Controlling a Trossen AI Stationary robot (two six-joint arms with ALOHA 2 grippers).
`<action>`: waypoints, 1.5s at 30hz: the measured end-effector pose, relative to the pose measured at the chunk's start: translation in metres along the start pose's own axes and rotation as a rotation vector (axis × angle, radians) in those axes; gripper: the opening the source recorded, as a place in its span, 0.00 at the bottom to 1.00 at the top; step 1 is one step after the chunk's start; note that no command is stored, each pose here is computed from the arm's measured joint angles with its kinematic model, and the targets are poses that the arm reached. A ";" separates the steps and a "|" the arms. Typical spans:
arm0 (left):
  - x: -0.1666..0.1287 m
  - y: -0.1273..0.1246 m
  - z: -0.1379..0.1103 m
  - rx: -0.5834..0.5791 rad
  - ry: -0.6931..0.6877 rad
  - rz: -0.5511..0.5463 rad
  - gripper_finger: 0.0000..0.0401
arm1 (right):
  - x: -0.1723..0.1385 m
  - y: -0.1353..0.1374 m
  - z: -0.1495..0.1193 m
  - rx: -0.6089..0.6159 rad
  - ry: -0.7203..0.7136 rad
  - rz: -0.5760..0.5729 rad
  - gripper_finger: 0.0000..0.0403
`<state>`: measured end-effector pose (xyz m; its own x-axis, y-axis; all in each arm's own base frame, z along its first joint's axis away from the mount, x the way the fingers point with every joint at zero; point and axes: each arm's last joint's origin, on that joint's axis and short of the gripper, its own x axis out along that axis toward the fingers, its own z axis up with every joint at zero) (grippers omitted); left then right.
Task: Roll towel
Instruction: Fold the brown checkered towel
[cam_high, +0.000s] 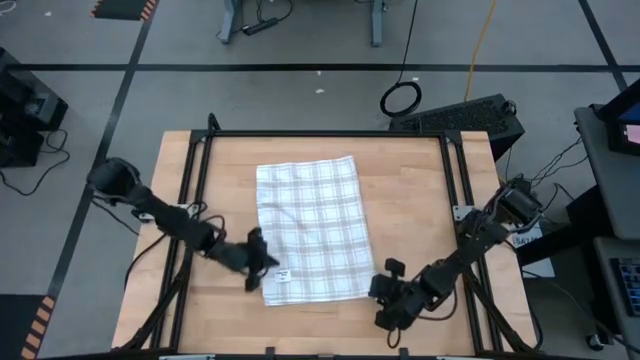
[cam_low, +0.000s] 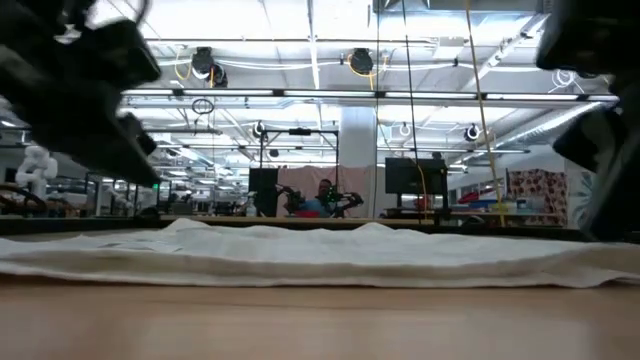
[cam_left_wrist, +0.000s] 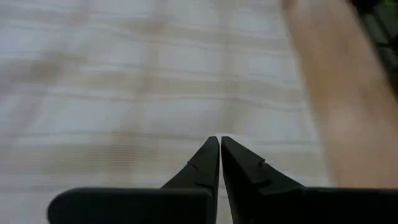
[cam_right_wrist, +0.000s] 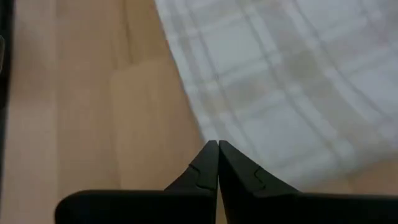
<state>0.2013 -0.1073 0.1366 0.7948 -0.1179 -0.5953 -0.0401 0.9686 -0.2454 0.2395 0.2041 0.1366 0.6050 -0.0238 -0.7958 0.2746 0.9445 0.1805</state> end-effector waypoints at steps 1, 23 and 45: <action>0.000 -0.006 -0.004 -0.003 0.002 -0.015 0.06 | 0.000 -0.001 -0.004 0.003 -0.004 -0.027 0.01; 0.003 -0.021 -0.049 0.075 0.221 0.012 0.06 | 0.015 0.032 -0.023 0.165 -0.162 0.112 0.01; -0.031 -0.046 -0.034 0.067 -0.036 -0.046 0.06 | -0.002 0.047 -0.024 -0.390 -0.048 0.019 0.03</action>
<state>0.1577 -0.1552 0.1403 0.8161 -0.1557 -0.5566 0.0361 0.9749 -0.2197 0.2332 0.2563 0.1324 0.6441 -0.0121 -0.7648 -0.0360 0.9983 -0.0461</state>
